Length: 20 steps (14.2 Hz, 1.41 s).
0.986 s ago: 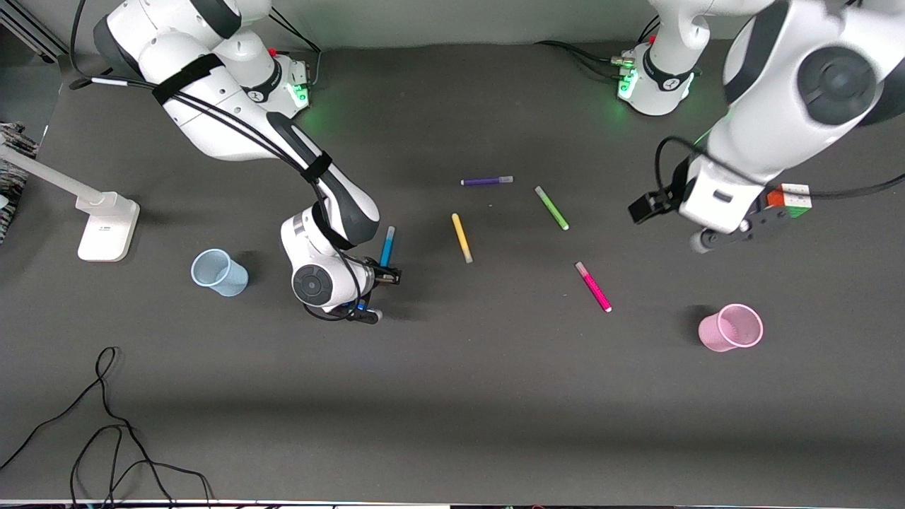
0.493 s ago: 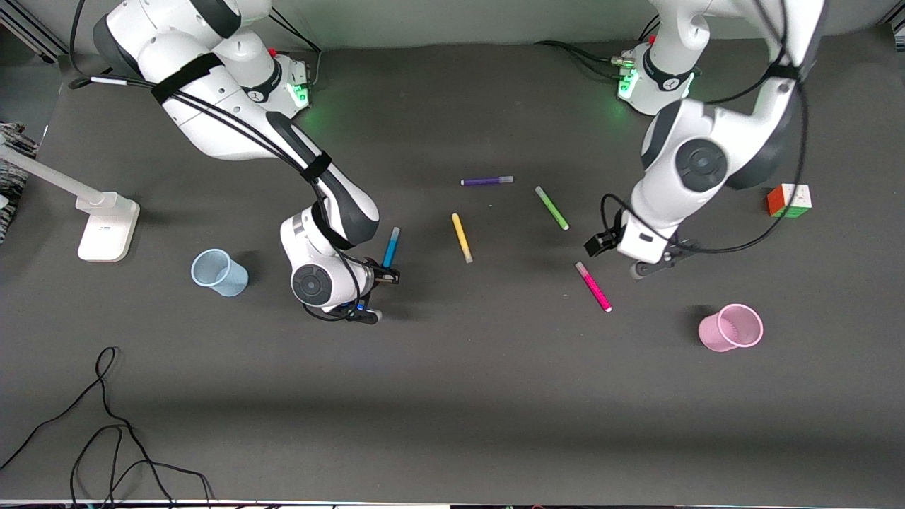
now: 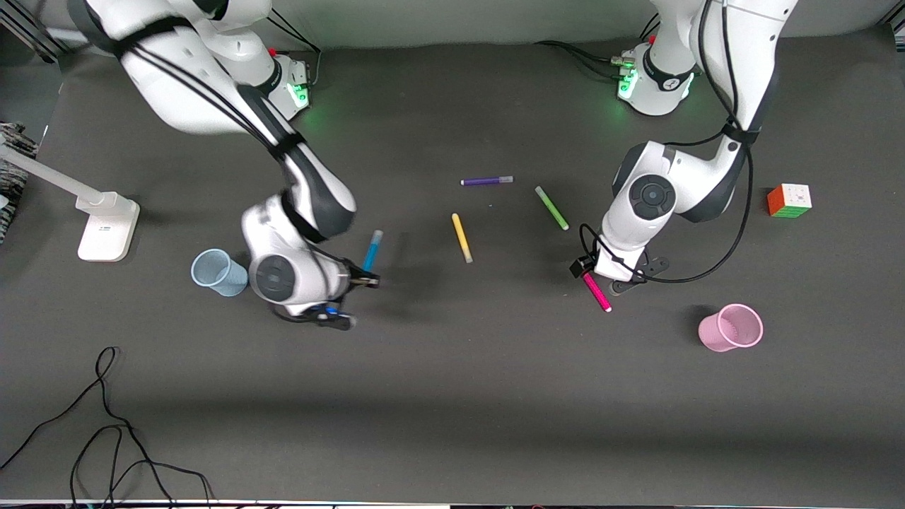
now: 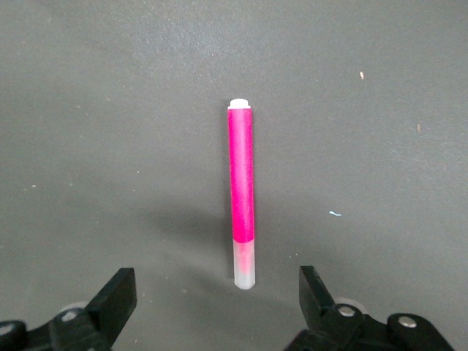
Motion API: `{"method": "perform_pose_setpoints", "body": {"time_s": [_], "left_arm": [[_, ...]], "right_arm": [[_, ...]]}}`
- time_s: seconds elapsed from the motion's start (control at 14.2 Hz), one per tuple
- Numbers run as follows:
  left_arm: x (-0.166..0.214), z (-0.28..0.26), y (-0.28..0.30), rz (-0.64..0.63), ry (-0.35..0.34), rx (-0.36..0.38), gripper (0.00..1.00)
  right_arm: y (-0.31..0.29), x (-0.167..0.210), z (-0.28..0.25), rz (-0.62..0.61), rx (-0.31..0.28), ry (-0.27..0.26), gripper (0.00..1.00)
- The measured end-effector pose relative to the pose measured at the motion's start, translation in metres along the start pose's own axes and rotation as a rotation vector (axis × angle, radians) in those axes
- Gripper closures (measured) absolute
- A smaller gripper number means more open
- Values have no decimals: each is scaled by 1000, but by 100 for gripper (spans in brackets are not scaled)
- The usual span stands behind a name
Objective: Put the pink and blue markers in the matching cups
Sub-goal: 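Lift the blue marker while the left gripper descends onto the pink marker, then carry the blue marker over the blue cup while the left gripper lifts pink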
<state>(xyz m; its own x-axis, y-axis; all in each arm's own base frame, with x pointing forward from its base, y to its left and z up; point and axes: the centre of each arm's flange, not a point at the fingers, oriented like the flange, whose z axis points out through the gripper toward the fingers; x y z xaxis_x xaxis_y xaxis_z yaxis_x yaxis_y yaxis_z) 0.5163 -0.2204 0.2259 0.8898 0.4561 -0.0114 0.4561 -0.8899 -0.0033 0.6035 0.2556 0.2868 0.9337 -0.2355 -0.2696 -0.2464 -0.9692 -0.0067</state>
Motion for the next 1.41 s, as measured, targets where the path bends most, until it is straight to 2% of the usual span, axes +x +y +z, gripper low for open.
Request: {"method": "perform_pose_setpoints", "body": {"time_s": [0.21, 0.56, 0.63, 0.7, 0.85, 0.92, 1.13, 1.27, 1.41], "left_arm": [[1, 16, 1, -3, 9, -11, 3], [-2, 42, 0, -3, -5, -3, 12], [-2, 45, -1, -3, -8, -1, 19], [-3, 47, -1, -4, -10, 0, 19], [-2, 47, -1, -5, -9, -1, 35], [-2, 47, 0, -7, -9, -1, 49], [-1, 45, 1, -10, -6, -4, 82], [0, 43, 2, -13, -3, -7, 83], [2, 42, 3, -14, 0, -9, 83]], "right_arm": [[40, -5, -80, -41, -59, 140, 82], [130, -5, -164, -168, -83, 265, 82], [153, -5, -177, -197, -82, 298, 82], [177, -3, -184, -228, -80, 340, 82], [225, 3, -179, -279, -80, 429, 82], [244, 4, -168, -292, -79, 469, 82], [265, 0, -118, -308, -65, 600, 82], [266, -7, -85, -320, -59, 645, 82], [269, -12, -66, -322, -56, 651, 82]]}}
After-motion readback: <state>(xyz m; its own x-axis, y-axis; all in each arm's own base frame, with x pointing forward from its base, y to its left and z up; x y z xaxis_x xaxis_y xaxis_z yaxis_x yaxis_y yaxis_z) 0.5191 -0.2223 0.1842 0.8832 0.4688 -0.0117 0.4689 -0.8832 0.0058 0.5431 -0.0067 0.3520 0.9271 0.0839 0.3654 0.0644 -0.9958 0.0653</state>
